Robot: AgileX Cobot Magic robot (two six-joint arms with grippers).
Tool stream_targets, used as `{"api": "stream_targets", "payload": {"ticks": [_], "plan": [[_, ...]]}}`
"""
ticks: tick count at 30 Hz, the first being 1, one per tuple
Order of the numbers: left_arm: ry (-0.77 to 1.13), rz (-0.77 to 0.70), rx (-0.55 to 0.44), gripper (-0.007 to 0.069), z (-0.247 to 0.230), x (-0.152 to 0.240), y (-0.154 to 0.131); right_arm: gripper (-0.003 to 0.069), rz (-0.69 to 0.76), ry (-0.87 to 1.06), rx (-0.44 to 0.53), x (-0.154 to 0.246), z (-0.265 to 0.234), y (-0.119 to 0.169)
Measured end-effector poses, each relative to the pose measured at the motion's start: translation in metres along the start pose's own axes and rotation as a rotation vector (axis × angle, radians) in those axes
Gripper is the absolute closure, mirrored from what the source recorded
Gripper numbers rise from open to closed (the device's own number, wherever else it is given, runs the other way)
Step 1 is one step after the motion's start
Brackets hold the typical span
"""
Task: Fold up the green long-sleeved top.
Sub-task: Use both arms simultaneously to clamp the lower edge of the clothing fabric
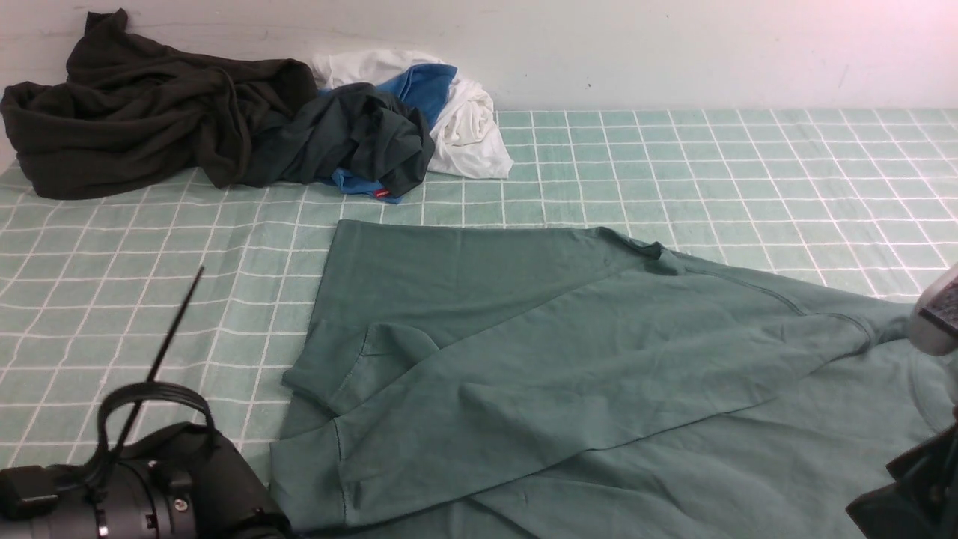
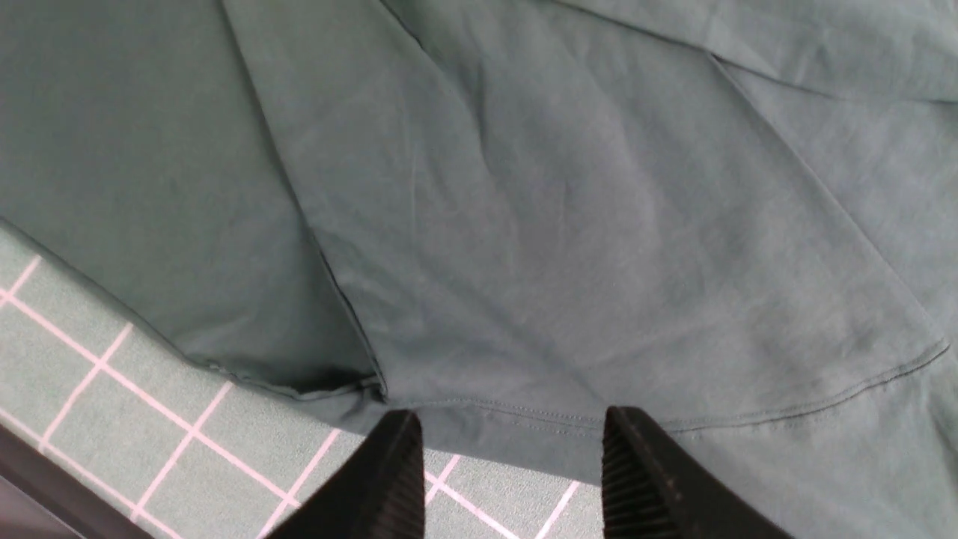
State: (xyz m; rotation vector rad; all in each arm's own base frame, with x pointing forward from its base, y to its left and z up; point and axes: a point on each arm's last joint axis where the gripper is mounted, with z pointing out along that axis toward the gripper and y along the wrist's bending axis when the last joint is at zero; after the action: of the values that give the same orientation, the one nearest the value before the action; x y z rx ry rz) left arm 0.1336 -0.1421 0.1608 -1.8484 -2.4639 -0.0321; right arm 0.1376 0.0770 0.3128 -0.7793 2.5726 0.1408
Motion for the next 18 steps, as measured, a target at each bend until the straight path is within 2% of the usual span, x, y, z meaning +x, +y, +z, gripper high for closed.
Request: {"api": "stream_targets", "payload": {"ticks": [5, 8, 9, 11, 12, 14, 18], "plan": [[0.006, 0.028, -0.03, 0.0121, 0.011, -0.006, 0.004, 0.0343, 0.0, -0.003, -0.003, 0.0, 0.0, 0.0], [0.008, 0.0, -0.041, 0.0204, 0.01, -0.008, 0.006, 0.0343, -0.001, -0.003, -0.003, 0.0, 0.0, 0.0], [0.008, -0.003, -0.043, 0.0211, 0.01, -0.008, 0.007, 0.0343, -0.001, -0.003, -0.003, 0.0, 0.0, 0.0], [0.001, -0.055, -0.062, 0.0328, 0.009, -0.01, 0.009, 0.0343, -0.001, -0.003, -0.003, 0.0, 0.0, 0.0], [0.001, -0.054, -0.063, 0.0328, 0.009, -0.01, 0.009, 0.0343, -0.001, -0.003, -0.003, 0.0, 0.0, 0.0], [-0.01, -0.103, -0.076, 0.0449, 0.009, -0.013, 0.011, 0.0343, -0.001, -0.003, -0.003, 0.0, 0.0, 0.0], [-0.016, -0.146, -0.081, 0.0576, 0.008, -0.013, 0.012, 0.0343, -0.01, -0.004, -0.002, -0.001, -0.001, 0.0]]}}
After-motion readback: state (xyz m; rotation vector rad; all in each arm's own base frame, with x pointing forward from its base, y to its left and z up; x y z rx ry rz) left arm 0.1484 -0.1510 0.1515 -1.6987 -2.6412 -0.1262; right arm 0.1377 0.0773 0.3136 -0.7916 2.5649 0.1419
